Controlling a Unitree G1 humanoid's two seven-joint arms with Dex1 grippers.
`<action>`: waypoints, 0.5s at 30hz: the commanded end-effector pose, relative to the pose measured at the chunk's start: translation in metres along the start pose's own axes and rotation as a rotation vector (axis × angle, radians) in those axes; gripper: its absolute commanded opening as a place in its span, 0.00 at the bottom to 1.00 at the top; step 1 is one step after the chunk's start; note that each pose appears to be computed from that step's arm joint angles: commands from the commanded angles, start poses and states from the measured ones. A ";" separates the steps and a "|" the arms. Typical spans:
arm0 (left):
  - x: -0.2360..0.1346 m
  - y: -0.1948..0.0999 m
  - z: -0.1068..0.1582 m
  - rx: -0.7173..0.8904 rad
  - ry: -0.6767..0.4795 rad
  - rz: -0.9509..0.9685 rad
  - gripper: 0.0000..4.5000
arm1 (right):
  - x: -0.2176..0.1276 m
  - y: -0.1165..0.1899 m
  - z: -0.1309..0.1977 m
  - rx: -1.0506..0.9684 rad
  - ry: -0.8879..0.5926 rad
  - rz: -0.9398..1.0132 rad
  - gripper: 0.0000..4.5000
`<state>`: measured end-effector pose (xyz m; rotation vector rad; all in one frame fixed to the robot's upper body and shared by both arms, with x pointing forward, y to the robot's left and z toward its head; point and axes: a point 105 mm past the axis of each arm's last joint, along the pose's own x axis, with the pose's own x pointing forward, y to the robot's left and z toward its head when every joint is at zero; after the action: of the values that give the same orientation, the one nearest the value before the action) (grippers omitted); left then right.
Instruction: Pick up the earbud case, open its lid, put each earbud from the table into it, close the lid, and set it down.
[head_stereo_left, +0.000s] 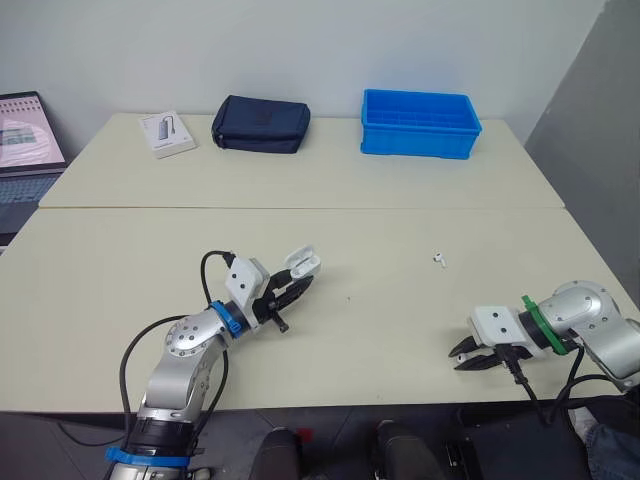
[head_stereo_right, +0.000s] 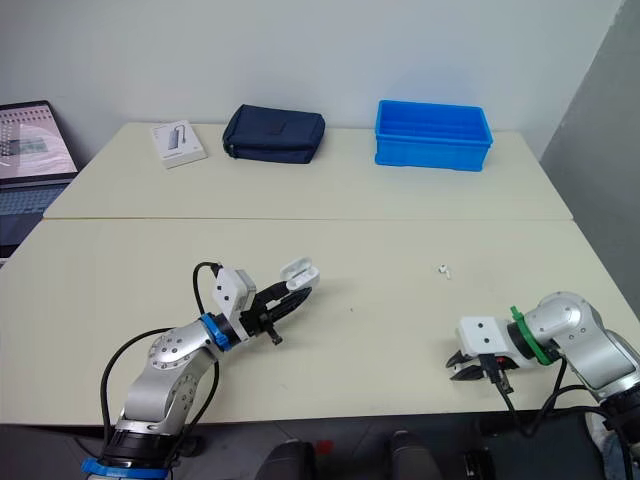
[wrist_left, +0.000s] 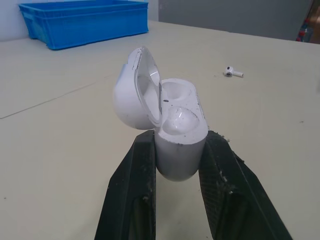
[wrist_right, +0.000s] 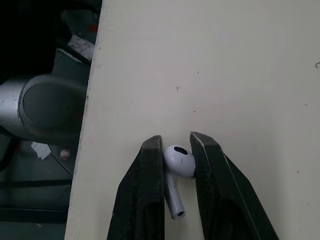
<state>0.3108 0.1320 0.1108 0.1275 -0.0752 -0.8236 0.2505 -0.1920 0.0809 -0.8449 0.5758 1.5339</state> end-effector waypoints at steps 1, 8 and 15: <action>0.002 0.000 0.016 0.047 -0.042 -0.012 0.18 | -0.002 -0.004 -0.001 -0.008 0.005 -0.009 0.10; 0.000 -0.001 0.016 0.048 -0.035 -0.014 0.18 | 0.000 -0.006 -0.012 -0.011 0.026 -0.006 0.32; -0.001 -0.001 0.015 0.046 -0.027 -0.012 0.18 | -0.003 -0.014 -0.007 -0.074 -0.008 -0.062 0.70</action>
<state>0.3100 0.1327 0.1138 0.1419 -0.0776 -0.8260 0.2626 -0.1947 0.0797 -0.8883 0.4980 1.5382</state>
